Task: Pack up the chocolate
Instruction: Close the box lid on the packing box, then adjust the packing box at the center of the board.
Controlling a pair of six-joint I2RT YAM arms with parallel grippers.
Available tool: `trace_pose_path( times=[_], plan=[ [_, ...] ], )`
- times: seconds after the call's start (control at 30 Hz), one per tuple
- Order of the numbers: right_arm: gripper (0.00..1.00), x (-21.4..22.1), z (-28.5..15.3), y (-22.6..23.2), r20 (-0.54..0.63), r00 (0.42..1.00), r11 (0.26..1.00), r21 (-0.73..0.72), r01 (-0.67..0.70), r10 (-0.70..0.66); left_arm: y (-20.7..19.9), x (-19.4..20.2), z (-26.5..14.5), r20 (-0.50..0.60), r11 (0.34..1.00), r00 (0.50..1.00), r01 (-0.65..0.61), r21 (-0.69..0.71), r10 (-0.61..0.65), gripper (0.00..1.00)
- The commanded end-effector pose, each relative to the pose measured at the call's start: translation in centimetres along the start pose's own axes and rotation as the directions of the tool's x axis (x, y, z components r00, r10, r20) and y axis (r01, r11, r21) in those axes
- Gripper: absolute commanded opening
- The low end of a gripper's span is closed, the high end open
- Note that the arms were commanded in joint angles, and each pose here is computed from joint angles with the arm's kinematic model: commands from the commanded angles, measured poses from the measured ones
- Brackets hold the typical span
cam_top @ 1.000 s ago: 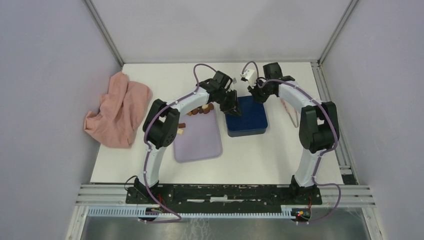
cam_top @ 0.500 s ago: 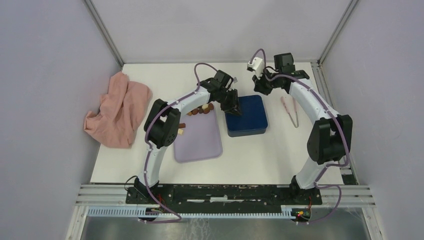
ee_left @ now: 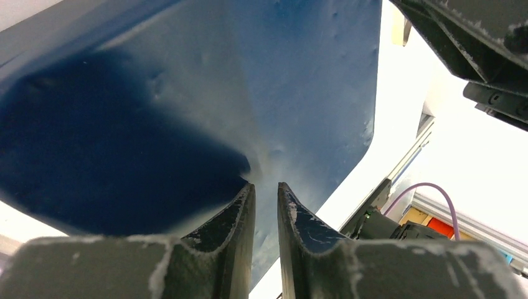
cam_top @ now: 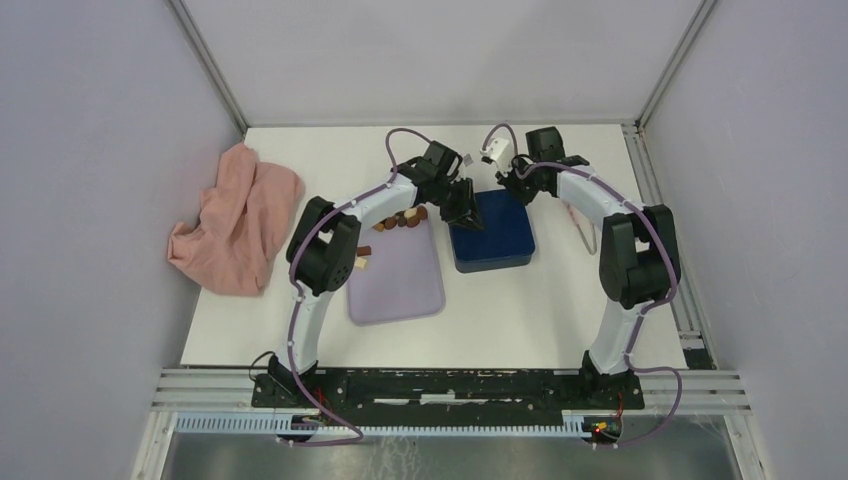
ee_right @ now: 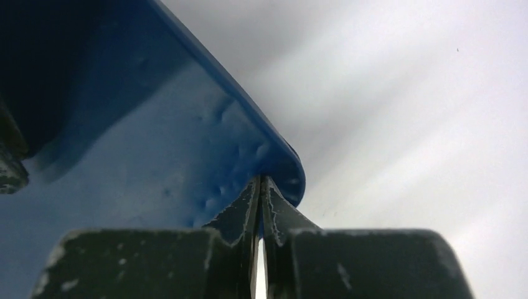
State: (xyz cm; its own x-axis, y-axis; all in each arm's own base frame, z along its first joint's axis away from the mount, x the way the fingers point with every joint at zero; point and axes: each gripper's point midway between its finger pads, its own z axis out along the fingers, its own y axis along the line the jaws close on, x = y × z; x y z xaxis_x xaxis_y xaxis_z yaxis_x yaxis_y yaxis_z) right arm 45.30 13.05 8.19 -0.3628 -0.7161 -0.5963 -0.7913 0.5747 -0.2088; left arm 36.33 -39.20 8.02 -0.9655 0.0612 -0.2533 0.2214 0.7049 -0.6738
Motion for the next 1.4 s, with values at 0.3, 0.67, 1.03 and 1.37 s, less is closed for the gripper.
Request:
trace_pose_path(
  times=[0.3,0.67,1.03,1.37],
  plan=[
    [0.24,-2.5,-10.7,8.0,0.312,0.950,0.876,-0.453,0.167,-0.020,-6.1,-10.0,-9.4,0.366,0.989,0.928,-0.110,0.103,0.065,0.53],
    [0.17,8.7,-9.3,16.9,0.245,0.904,0.755,-0.497,0.427,-0.350,4.9,-14.4,-6.5,0.339,0.998,0.940,0.054,-0.039,-0.038,0.36],
    [0.21,9.0,-5.1,10.0,0.014,0.979,0.950,-0.240,0.201,-0.203,4.2,-10.1,0.7,0.153,1.000,0.988,-0.016,0.025,0.012,0.33],
    [0.32,7.2,-5.3,1.2,-0.002,0.996,0.996,-0.038,-0.087,0.087,1.1,-1.9,-0.6,0.072,0.997,0.995,-0.064,0.041,0.061,0.31]
  ],
)
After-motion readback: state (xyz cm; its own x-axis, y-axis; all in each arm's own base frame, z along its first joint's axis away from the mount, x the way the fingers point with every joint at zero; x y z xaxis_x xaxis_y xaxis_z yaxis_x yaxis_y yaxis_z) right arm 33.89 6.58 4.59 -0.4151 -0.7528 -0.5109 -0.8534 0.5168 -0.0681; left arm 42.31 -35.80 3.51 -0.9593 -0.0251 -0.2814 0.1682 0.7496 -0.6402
